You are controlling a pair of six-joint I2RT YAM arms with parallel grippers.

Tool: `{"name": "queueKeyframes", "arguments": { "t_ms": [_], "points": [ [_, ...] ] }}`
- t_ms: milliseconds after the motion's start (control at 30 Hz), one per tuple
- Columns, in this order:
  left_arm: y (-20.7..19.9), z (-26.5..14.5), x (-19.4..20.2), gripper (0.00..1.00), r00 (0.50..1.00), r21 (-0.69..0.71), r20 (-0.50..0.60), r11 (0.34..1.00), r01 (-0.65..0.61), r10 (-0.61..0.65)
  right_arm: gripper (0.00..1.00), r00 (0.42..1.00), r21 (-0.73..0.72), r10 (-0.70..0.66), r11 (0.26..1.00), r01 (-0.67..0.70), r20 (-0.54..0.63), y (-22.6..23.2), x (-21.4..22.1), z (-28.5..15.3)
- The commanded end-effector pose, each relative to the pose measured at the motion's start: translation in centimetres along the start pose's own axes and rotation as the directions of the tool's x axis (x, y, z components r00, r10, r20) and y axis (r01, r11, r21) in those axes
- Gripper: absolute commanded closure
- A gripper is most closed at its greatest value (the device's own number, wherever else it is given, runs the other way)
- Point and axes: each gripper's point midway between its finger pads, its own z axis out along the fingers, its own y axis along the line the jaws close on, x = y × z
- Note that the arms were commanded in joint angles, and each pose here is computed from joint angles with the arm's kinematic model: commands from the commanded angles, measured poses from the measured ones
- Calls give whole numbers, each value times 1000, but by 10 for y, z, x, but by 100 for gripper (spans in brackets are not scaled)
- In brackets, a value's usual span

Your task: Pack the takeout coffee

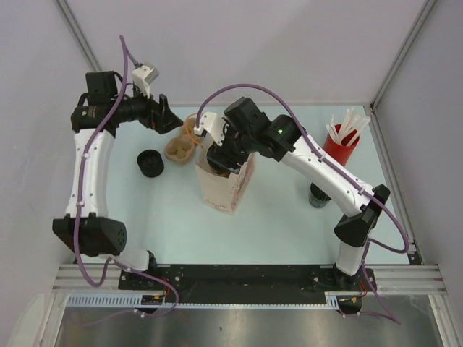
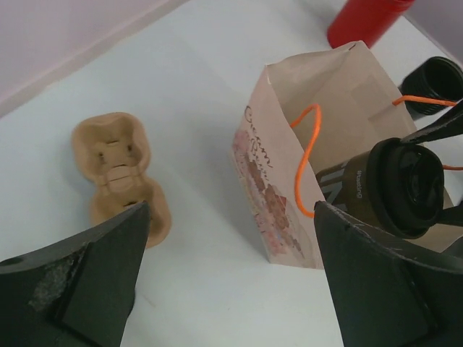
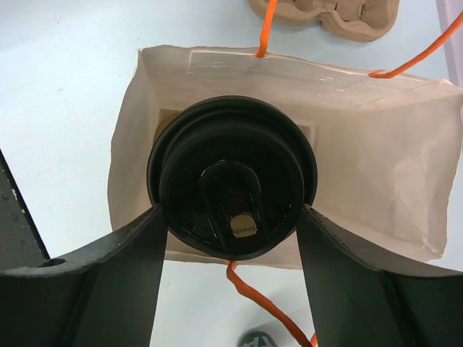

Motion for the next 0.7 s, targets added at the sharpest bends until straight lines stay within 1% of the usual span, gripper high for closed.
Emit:
{"name": "queueKeyframes", "arguments": {
  "t_ms": [0,100,133,267,300,333,367,400,467,567,600,667],
  "points": [
    [-23,14,-18,0,998,183,49,983,33,-42,61,999,43,-19,999,16,51,-4,-12,-26],
    [-26,22,-20,1,996,244,60,969,42,-58,61,998,44,-18,999,16,54,-4,-14,-26],
    [-28,25,-21,3,996,258,61,965,45,-63,61,998,47,-16,999,14,56,-5,-15,-27],
    [-34,28,-23,15,996,292,62,955,47,-68,61,998,51,-18,999,15,56,-6,-15,-30],
    [-36,28,-24,20,996,302,65,952,43,-65,61,998,56,-20,998,17,59,-7,-16,-32],
    [-47,33,-23,23,997,331,59,943,31,-53,61,998,57,-21,998,18,60,-6,-16,-33],
    [-50,34,-23,25,997,341,60,940,27,-50,61,998,61,-21,998,18,58,-7,-15,-34],
    [-53,35,-22,31,997,352,56,936,26,-49,61,998,65,-23,998,19,63,-8,-16,-36],
    [-59,38,-20,38,998,363,49,932,15,-35,60,997,75,-23,997,17,69,-10,-16,-41],
    [-65,46,-14,54,1000,361,25,932,7,-17,60,997,85,-21,996,14,80,-13,-17,-48],
    [-65,47,-14,68,1000,358,22,934,6,-14,60,996,90,-21,996,14,84,-15,-18,-49],
    [-66,49,-14,81,1000,351,14,936,5,-11,60,996,95,-23,995,15,89,-16,-18,-53]
  ]
}}
